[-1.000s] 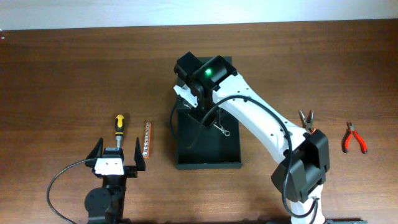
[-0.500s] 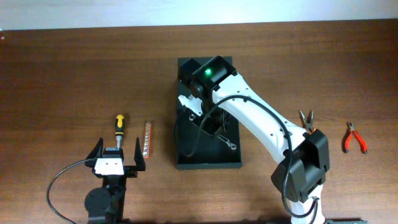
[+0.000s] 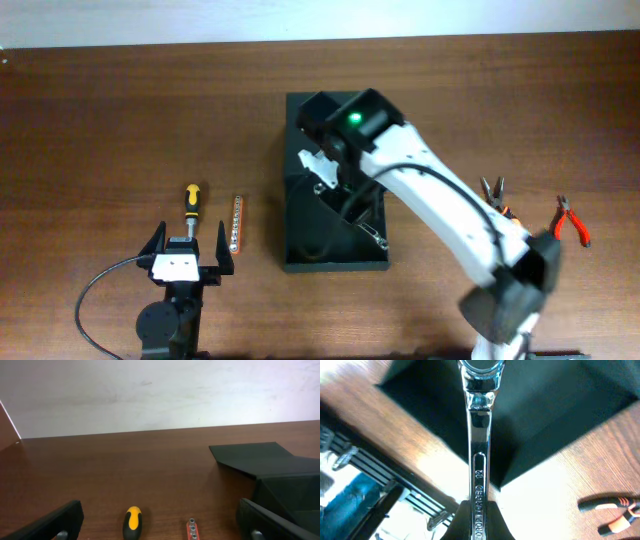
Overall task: Pack container
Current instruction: 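Lift the wrench with the right gripper and carry it over the box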
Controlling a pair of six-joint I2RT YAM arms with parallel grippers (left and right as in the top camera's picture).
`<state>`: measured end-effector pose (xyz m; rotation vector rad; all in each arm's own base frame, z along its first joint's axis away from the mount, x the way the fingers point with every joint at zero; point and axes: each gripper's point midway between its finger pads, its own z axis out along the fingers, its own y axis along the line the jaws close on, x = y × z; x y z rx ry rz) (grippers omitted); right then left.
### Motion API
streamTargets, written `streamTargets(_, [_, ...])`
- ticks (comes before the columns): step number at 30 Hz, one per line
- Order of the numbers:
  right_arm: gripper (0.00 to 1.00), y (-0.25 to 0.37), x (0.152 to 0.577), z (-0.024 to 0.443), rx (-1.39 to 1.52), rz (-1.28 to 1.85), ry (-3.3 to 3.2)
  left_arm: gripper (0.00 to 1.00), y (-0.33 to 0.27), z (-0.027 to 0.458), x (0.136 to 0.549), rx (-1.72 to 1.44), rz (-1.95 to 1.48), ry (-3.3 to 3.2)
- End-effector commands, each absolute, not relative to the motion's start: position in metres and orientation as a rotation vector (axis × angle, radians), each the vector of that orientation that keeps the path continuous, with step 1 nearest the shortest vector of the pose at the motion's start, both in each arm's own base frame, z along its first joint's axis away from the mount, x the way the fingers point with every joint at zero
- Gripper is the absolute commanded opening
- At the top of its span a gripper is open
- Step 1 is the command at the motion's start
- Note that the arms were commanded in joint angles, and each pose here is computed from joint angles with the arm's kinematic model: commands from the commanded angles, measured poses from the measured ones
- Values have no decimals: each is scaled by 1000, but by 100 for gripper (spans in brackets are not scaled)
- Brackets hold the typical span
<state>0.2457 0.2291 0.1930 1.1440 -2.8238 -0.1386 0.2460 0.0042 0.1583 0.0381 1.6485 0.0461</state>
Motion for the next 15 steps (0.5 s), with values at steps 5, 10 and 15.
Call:
streamTargets(5, [4, 230, 250, 238, 1204, -189, -3025, 99, 6, 157, 246, 30, 50, 1648])
streamTargets(10, [4, 249, 273, 221, 1252, -233, -3085, 99, 6, 157, 246, 30, 50, 1648])
streamTargets(15, [4, 252, 280, 170, 1239, -202, -3072, 99, 6, 157, 246, 30, 50, 1648])
